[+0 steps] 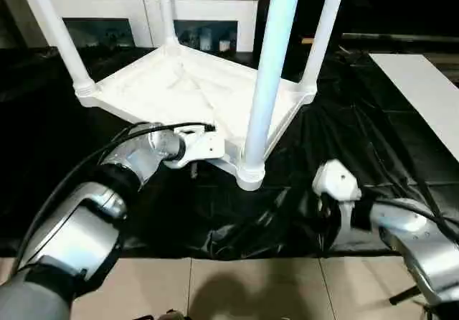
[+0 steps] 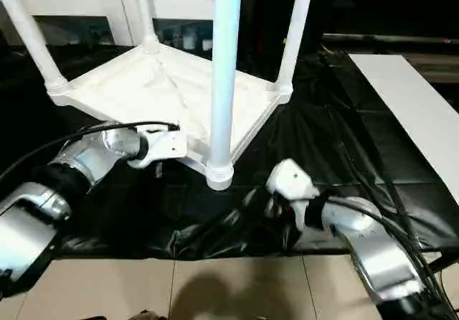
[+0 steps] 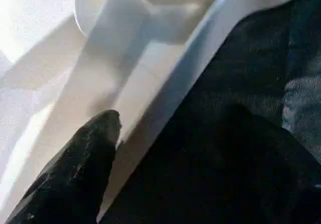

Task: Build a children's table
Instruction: Rotate table base

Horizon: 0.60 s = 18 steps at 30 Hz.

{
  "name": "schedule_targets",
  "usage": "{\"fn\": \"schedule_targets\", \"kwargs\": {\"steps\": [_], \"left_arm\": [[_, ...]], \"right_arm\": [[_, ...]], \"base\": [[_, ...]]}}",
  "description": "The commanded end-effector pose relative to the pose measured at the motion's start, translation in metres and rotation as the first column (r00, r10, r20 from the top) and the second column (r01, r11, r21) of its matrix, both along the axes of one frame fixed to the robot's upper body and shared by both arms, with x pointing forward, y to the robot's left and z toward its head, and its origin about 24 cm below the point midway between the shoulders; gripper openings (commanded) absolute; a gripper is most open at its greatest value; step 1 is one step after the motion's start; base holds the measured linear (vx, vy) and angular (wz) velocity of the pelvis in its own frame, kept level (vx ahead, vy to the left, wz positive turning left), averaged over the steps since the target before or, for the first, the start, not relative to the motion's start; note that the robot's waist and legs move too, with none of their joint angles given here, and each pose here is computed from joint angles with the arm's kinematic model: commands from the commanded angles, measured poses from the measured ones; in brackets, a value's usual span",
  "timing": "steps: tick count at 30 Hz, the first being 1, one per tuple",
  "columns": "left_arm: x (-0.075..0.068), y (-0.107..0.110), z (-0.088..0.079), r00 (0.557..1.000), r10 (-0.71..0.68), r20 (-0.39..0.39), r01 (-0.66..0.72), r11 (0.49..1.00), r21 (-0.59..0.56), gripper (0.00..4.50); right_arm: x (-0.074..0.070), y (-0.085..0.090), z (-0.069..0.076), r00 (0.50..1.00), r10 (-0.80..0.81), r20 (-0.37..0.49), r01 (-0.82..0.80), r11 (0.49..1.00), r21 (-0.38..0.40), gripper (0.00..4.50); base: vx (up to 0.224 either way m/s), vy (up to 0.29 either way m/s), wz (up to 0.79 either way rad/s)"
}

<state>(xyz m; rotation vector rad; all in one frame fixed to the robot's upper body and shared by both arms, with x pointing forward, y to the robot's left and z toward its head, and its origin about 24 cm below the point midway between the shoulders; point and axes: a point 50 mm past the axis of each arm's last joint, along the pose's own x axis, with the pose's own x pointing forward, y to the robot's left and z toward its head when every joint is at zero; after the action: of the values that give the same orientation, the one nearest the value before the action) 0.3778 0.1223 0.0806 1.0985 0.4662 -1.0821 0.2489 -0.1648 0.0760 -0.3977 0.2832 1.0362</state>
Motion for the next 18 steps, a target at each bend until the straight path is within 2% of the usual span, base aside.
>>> {"fn": "schedule_targets", "kwargs": {"steps": [1,4,10,12,14,15,17,18], "left_arm": [[0.002,-0.006,0.004,0.999,-0.033,0.012,0.033,0.999,-0.009,3.78],[0.000,-0.013,0.004,0.996,-0.085,0.011,0.085,0.996,0.000,3.70],[-0.002,-0.021,-0.002,0.991,-0.132,-0.013,0.133,0.990,0.041,3.12],[-0.005,-0.019,-0.008,0.988,-0.127,-0.084,0.132,0.990,0.052,2.90],[-0.006,-0.018,-0.009,0.986,-0.128,-0.106,0.135,0.989,0.060,2.85],[-0.008,-0.016,-0.011,0.981,-0.133,-0.140,0.143,0.987,0.067,2.57],[-0.011,-0.013,-0.011,0.966,-0.140,-0.218,0.159,0.985,0.071,2.42],[-0.011,-0.013,-0.011,0.965,-0.140,-0.221,0.160,0.985,0.071,2.42]], "right_arm": [[-0.004,0.001,0.002,1.000,0.024,-0.015,-0.024,1.000,-0.006,3.76],[-0.007,0.002,0.003,0.999,0.033,-0.020,-0.033,0.999,-0.010,3.76],[-0.009,0.002,0.003,0.999,0.043,-0.030,-0.043,0.999,-0.026,3.76],[-0.009,0.002,0.004,0.999,0.044,-0.031,-0.045,0.999,-0.024,3.76],[-0.009,0.002,0.004,0.999,0.043,-0.032,-0.044,0.999,-0.024,3.76],[-0.010,0.002,0.004,0.999,0.043,-0.032,-0.044,0.999,-0.026,3.76],[-0.010,0.000,0.004,0.999,0.043,-0.033,-0.044,0.999,-0.031,3.76],[-0.010,0.000,0.004,0.999,0.043,-0.033,-0.044,0.999,-0.031,3.76]], "base": [[0.000,0.000,0.00],[0.000,0.000,0.00],[0.000,0.000,0.00],[0.000,0.000,0.00],[0.000,0.000,0.00],[0.000,0.000,0.00],[0.000,0.000,0.00],[0.000,0.000,0.00]]}}
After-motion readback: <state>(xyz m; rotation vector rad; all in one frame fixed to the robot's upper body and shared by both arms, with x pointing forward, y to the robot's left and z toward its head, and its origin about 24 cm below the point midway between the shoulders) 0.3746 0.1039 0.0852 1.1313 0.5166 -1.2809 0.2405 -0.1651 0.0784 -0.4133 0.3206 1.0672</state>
